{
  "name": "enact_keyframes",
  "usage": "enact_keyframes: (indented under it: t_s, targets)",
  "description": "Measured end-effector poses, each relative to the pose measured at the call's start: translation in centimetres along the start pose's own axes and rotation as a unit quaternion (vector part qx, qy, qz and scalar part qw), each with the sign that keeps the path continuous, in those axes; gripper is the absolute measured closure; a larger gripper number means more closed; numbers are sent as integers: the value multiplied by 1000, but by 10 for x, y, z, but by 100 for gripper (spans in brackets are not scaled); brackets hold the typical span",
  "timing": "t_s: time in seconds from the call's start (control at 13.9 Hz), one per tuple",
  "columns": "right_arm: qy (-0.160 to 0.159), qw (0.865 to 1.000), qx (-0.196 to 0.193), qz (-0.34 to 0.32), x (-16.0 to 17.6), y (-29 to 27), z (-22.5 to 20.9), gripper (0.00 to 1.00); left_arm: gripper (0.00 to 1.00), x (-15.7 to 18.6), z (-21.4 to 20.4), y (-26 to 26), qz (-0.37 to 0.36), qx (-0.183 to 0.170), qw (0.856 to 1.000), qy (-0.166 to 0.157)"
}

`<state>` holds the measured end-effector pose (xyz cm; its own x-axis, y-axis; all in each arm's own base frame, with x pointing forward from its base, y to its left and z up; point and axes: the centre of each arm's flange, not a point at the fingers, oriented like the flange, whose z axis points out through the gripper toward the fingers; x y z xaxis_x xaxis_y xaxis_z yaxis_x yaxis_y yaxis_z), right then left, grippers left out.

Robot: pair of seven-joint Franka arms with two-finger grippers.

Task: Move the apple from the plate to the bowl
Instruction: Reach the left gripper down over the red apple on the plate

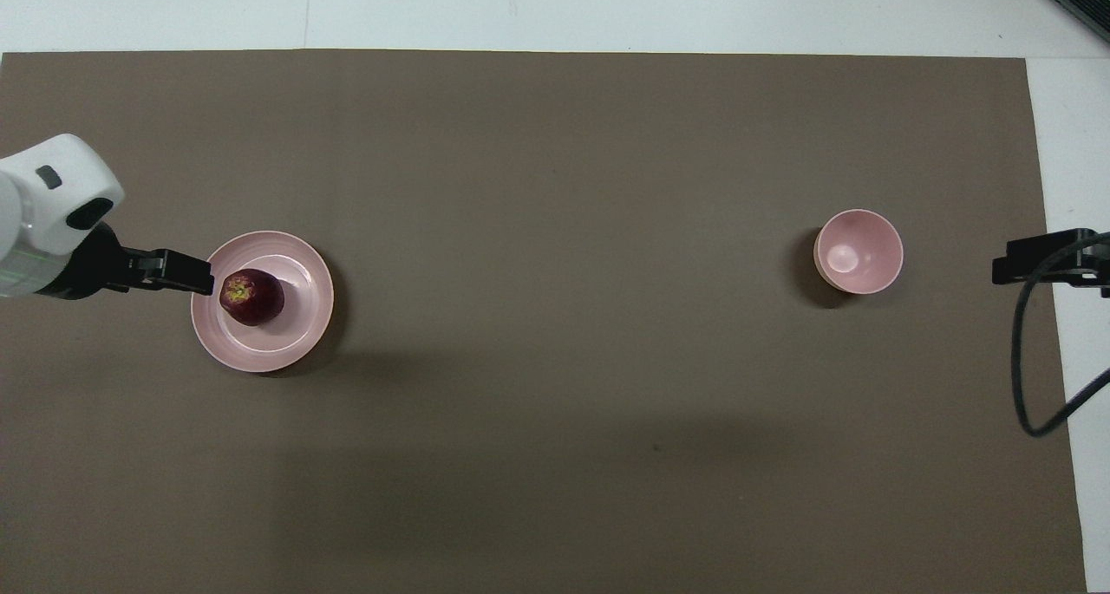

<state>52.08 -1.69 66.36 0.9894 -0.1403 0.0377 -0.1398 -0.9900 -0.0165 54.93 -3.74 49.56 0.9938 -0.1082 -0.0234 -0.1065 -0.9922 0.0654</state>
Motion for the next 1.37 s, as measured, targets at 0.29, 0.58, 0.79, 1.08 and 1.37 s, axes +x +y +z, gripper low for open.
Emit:
enact_keyframes:
  t_s: [0.29, 0.58, 0.79, 1.08, 1.37]
  targets:
    - [0, 1000, 0, 0, 0, 0, 0, 0, 0, -10, 94, -7, -7, 6, 1000, 13]
    - [0, 1000, 0, 0, 0, 0, 0, 0, 0, -8, 144, -11, -11, 13, 999, 46]
    - [0, 1000, 0, 0, 0, 0, 0, 0, 0, -2, 159, -5, -4, 17, 998, 58]
    - [0, 1000, 0, 0, 0, 0, 0, 0, 0, 0, 169, -4, -4, 18, 998, 53]
    - [0, 1000, 0, 0, 0, 0, 0, 0, 24, -9, 168, -5, -7, 12, 1000, -10]
